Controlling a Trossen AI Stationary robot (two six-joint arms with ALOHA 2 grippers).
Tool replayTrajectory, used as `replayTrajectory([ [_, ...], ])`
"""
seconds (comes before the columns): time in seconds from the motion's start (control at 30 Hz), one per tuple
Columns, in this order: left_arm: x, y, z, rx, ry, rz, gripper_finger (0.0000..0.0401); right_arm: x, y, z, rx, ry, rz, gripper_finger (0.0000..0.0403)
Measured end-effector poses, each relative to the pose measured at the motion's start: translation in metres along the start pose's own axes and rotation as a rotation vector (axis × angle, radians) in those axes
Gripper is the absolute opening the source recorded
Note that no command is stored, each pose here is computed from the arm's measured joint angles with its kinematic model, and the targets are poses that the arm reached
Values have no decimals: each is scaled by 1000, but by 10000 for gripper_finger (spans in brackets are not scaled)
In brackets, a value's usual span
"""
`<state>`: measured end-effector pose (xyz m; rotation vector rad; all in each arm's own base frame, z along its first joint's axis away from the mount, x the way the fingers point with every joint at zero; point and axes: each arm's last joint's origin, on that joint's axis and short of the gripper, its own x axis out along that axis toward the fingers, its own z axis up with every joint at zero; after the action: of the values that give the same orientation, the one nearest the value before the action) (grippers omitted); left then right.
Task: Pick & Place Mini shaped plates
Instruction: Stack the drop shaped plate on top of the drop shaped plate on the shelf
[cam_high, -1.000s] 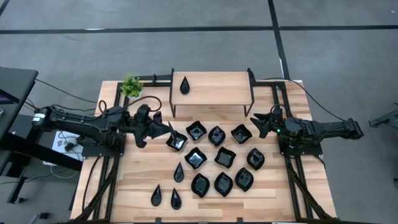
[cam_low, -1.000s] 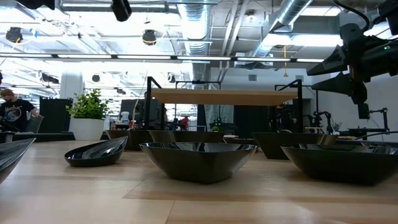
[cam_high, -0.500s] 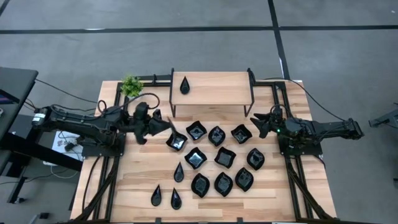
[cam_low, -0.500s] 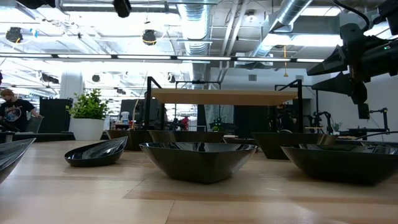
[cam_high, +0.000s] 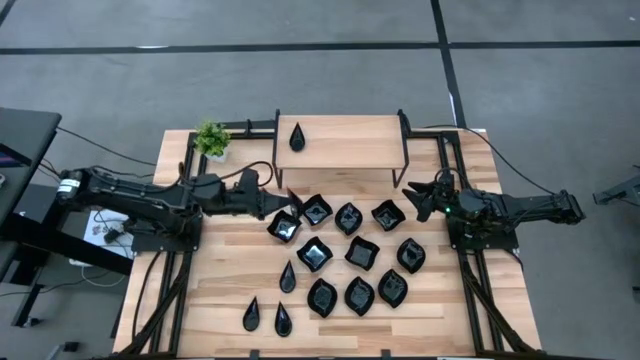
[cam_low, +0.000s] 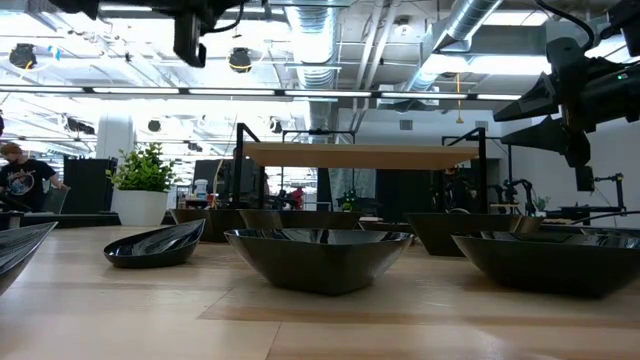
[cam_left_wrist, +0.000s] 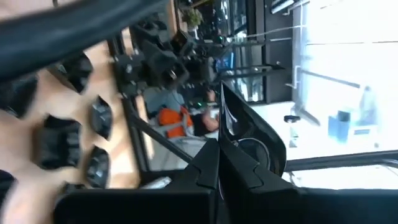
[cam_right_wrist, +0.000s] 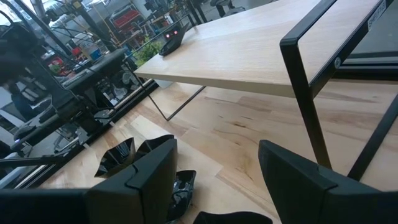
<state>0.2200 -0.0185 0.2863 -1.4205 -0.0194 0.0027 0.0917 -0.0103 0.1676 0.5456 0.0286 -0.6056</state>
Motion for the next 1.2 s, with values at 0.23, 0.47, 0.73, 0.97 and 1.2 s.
replayTrajectory([
  [0.23, 1, -7, -1, -44, 70, 128, 3, 0, 0, 0, 0, 0, 0, 221],
  [0.47, -1, -16, 9, -13, 108, 315, 3, 0, 0, 0, 0, 0, 0, 221],
  [0.73, -5, -31, 22, 87, 145, 537, 3, 0, 0, 0, 0, 0, 0, 221],
  [0.97, 17, -35, 30, 191, 287, 660, 3, 0, 0, 0, 0, 0, -1, 221],
  [1.2, 41, -40, 42, 326, 415, 790, 3, 0, 0, 0, 0, 0, 0, 221],
])
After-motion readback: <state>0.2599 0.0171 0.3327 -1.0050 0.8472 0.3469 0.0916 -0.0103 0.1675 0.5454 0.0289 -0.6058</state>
